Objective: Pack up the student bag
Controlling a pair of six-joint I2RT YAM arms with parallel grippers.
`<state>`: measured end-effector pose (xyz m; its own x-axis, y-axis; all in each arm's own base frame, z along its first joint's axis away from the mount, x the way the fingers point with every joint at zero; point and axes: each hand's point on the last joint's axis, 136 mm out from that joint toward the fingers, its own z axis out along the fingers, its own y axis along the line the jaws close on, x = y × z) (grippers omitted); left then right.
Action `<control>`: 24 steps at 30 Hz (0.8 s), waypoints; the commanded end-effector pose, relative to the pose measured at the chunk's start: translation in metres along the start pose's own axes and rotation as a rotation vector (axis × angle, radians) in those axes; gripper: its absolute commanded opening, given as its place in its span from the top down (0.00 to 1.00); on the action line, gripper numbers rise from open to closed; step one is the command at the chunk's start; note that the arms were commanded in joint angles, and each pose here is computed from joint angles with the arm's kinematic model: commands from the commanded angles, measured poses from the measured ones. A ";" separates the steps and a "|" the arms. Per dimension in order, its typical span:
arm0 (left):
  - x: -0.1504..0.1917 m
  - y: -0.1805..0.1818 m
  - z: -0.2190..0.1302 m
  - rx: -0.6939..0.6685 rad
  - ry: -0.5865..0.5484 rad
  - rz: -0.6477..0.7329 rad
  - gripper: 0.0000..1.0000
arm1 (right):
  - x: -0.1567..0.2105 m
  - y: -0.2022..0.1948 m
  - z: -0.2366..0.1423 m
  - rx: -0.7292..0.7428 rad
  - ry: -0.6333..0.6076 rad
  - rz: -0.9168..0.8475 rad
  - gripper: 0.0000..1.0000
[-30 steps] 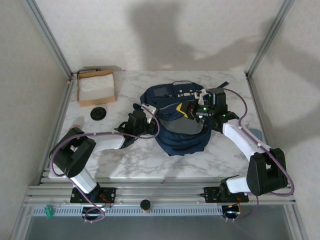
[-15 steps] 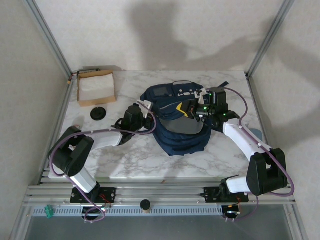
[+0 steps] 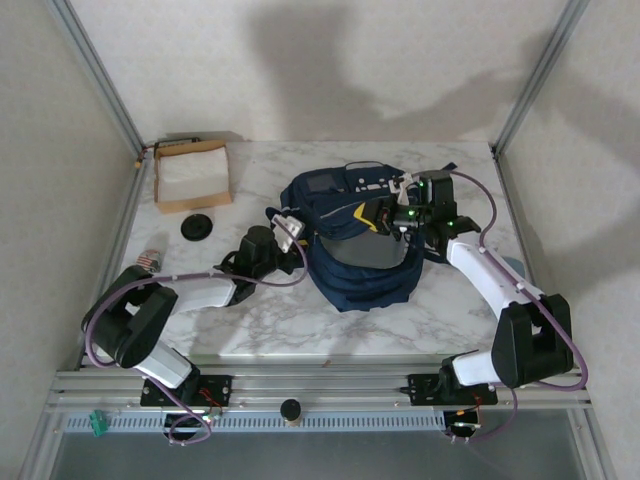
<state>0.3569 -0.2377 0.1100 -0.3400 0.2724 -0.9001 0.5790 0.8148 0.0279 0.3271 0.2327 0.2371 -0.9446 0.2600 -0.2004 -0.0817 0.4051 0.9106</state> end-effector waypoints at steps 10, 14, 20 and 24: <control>-0.042 -0.031 -0.004 0.173 -0.158 0.240 0.49 | -0.008 0.057 -0.023 -0.142 0.050 -0.248 1.00; -0.052 -0.042 -0.004 0.237 -0.175 0.245 0.49 | -0.009 0.058 -0.029 -0.145 0.045 -0.252 1.00; -0.043 -0.052 0.006 0.299 -0.130 0.238 0.49 | -0.011 0.058 -0.028 -0.152 0.049 -0.251 1.00; -0.038 -0.047 0.014 0.281 -0.105 0.229 0.51 | -0.013 0.059 -0.029 -0.153 0.045 -0.252 1.00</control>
<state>0.3514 -0.2884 0.1401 -0.1014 0.3540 -0.9297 0.7989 0.5859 0.1360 0.3254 0.2215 0.2503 -0.9530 0.1802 -0.2436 -0.1546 0.4022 0.9024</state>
